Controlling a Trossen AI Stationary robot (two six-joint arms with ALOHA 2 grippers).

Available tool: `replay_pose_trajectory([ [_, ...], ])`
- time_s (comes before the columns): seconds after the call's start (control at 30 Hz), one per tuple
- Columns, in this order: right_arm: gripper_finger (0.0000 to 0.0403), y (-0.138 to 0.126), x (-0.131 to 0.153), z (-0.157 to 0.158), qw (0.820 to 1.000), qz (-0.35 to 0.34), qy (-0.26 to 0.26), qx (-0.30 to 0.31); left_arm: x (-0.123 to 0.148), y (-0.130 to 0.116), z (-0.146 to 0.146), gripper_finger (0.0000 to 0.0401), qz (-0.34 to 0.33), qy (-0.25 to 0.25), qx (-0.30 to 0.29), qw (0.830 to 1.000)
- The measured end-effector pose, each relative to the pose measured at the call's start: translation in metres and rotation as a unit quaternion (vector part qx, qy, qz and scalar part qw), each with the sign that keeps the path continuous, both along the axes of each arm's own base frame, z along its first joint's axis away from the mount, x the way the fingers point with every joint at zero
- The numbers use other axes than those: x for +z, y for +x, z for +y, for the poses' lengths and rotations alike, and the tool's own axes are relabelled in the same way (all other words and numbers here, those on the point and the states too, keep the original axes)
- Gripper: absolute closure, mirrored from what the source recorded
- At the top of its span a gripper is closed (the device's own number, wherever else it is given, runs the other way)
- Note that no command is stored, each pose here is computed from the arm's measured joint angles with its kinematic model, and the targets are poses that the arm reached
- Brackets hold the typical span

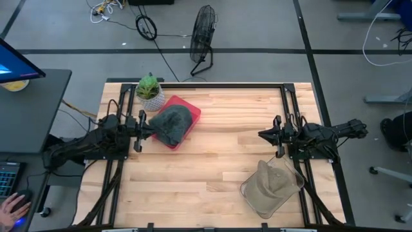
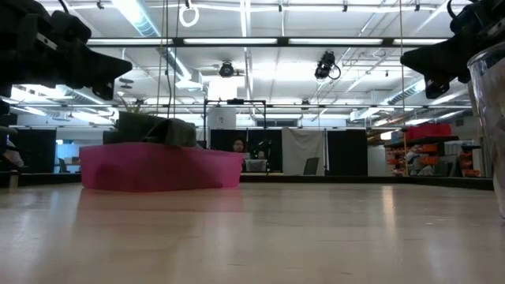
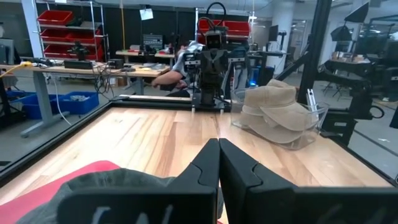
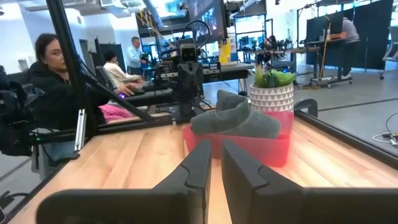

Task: Pick & Place hat
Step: Return to Home Position

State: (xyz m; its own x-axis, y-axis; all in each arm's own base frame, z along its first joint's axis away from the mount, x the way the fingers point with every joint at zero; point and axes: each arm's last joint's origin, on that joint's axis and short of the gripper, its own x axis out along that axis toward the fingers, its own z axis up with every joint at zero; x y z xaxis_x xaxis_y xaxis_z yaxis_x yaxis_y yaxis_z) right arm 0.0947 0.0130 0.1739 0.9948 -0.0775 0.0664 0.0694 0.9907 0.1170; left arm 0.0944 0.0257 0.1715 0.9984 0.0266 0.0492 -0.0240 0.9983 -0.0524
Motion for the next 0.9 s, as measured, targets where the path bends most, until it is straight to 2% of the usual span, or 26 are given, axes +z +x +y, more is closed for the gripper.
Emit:
replay_pose_trajectory([
  [0.9,0.036,0.0,0.0001,0.0,1.0,0.0,-0.002,0.001,0.0012,0.0,-0.0001,0.0394,-0.007,0.004,0.0,1.0],
])
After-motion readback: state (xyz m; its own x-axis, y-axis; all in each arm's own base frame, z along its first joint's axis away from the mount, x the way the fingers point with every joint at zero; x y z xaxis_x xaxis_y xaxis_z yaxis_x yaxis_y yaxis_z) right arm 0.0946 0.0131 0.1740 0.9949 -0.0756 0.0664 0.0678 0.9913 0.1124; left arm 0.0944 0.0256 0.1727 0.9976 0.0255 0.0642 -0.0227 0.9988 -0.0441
